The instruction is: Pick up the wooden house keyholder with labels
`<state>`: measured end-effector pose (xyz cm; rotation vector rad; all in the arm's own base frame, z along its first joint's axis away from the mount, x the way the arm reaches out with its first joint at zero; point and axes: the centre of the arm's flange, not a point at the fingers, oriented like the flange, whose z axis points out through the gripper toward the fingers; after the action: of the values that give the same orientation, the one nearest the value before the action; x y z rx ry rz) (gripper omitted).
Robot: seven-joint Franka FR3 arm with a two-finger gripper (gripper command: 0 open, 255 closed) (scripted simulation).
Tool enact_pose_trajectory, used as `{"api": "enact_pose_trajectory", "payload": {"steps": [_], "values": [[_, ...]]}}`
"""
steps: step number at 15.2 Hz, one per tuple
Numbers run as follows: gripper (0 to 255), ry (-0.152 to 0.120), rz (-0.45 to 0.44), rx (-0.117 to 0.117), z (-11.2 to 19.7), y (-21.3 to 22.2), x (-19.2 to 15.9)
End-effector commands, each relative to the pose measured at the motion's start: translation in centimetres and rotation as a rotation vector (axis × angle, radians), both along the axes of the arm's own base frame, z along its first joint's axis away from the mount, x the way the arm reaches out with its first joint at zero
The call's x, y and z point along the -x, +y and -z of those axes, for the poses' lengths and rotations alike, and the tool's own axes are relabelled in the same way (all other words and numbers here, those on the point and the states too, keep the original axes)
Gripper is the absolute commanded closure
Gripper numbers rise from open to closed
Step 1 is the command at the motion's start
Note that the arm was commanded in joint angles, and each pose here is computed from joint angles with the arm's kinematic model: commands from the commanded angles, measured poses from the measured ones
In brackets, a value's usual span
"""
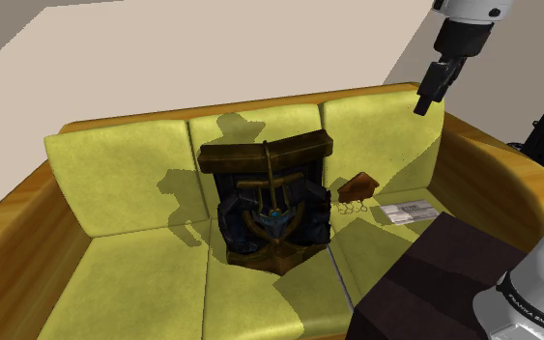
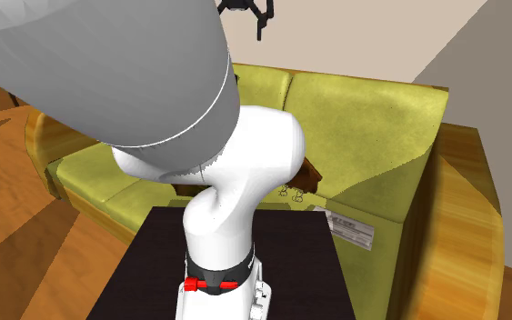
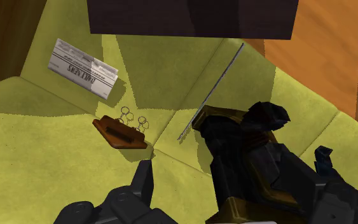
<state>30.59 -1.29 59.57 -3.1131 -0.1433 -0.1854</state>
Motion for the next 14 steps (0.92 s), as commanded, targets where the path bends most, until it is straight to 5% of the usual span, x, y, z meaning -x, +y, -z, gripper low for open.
{"api": "enact_pose_trajectory", "payload": {"steps": [1, 14], "values": [[0, 0.000, 0.000, 0.000, 0.0, 0.0, 0.0], [0, -0.024, 0.032, 0.012, 15.7, -5.0, -4.3]]}}
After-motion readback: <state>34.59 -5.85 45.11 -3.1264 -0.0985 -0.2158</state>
